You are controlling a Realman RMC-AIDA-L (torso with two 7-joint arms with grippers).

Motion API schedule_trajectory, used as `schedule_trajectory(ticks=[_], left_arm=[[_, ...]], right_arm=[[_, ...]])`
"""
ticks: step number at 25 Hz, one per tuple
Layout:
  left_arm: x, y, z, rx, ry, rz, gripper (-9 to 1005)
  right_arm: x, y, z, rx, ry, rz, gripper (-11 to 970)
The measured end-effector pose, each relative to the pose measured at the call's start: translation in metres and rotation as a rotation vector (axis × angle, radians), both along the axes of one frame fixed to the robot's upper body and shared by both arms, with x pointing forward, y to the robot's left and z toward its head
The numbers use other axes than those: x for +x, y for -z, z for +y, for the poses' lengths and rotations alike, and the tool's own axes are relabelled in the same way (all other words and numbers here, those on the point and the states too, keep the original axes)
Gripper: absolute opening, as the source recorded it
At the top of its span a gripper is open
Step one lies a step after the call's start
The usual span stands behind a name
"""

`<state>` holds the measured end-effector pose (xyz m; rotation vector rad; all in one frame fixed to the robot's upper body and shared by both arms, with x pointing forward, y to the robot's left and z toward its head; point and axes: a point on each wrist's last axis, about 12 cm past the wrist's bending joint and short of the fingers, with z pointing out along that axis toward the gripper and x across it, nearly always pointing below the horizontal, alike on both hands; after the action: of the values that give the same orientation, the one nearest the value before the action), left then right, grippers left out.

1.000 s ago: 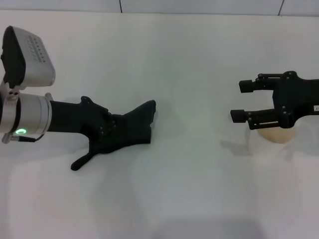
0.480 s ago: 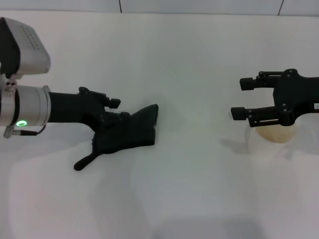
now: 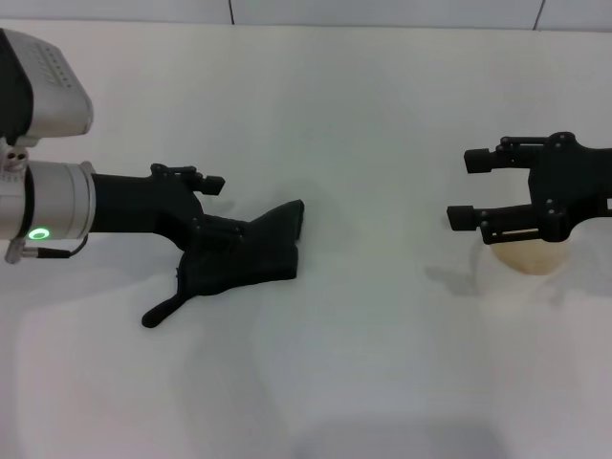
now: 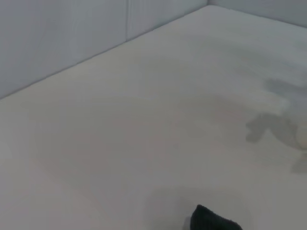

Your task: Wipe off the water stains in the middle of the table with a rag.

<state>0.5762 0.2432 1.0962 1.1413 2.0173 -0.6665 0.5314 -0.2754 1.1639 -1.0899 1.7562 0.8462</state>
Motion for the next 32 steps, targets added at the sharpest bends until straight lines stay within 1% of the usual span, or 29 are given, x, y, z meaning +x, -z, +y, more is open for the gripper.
schedule_trajectory(ticks=[3,11,18,22,23,24,28,32], left_arm=[[-0.002,-0.007,0.002,-0.006,0.013,-0.033,874],[-0.009,-0.029,0.009,-0.111,0.013,-0.131,894],[-0.022,-0.036,0.014,-0.209,0.036,-0.149,894],[-0.031,-0.039,0.020,-0.264,0.065,-0.144,894],[-0.035,-0.040,0.025,-0.285,0.066,-0.143,894],[-0.035,-0.040,0.025,-0.285,0.066,-0.143,894],[-0.043,-0.039,0.029,-0.310,0.082,-0.132,894],[-0.045,-0.037,0.028,-0.305,0.098,-0.115,894]], right_arm=[[-0.001,0.000,-0.003,0.001,0.011,-0.002,793],[-0.006,0.000,-0.032,0.005,0.111,-0.015,793],[-0.018,0.001,-0.058,-0.002,0.165,-0.025,793],[-0.025,0.002,-0.068,-0.023,0.157,0.001,793],[-0.027,0.002,-0.068,-0.027,0.146,0.010,793],[-0.029,0.003,-0.068,-0.033,0.135,0.018,793],[-0.035,0.008,-0.063,-0.062,0.066,0.032,793],[-0.035,0.011,-0.058,-0.072,0.038,0.041,793]])
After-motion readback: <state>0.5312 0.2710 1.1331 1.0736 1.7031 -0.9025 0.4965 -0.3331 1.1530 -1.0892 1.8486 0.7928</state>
